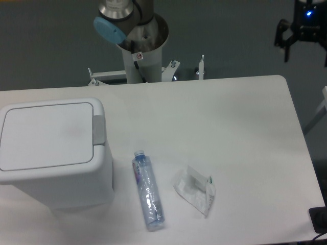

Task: Open the trash can
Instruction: 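Move the open gripper down toward the white trash can lid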

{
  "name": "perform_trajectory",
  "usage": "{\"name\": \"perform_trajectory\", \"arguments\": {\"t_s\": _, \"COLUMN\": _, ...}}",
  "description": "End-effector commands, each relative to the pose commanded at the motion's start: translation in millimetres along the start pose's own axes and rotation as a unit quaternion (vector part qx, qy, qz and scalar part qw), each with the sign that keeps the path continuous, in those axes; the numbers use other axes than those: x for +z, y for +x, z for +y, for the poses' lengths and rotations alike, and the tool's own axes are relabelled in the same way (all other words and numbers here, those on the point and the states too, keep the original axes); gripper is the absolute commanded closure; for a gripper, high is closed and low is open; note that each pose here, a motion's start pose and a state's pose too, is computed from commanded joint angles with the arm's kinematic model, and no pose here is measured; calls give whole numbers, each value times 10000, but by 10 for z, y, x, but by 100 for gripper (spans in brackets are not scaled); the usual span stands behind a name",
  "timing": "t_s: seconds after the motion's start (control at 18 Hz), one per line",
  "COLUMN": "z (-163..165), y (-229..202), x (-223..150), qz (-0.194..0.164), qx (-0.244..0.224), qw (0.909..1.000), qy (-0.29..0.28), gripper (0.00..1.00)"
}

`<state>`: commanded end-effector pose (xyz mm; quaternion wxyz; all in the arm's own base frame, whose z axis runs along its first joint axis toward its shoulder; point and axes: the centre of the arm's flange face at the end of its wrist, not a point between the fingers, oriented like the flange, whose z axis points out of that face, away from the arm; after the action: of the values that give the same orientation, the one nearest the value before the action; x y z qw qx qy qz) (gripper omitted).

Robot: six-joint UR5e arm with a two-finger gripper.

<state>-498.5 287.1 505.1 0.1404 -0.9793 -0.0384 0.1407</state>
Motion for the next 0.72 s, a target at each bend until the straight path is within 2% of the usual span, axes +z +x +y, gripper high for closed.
{"name": "perform_trajectory", "arguments": {"t_s": 0.17, "z": -494, "y": 384, "x": 12, "qz": 162, "qx": -680, "qw": 9974, "qy": 171, "gripper": 0}}
{"name": "perform_trajectory", "arguments": {"t_s": 0.28, "z": -816, "y": 629, "x": 16, "qz": 354, "qx": -1174, "qw": 9918, "qy": 365, "gripper": 0}}
{"name": "perform_trajectory", "arguments": {"t_s": 0.5, "z": -1316, "y": 1077, "x": -19, "qz": 753, "qx": -2232, "qw": 9686, "qy": 796, "gripper": 0}}
{"name": "perform_trajectory", "arguments": {"t_s": 0.56, "z": -1486, "y": 1286, "x": -8, "qz": 985, "qx": -2563, "qw": 9580, "qy": 831, "gripper": 0}}
{"name": "perform_trajectory", "arguments": {"t_s": 0.72, "z": -1681, "y": 1554, "x": -28, "qz": 1317, "qx": -3106, "qw": 9375, "qy": 848, "gripper": 0}}
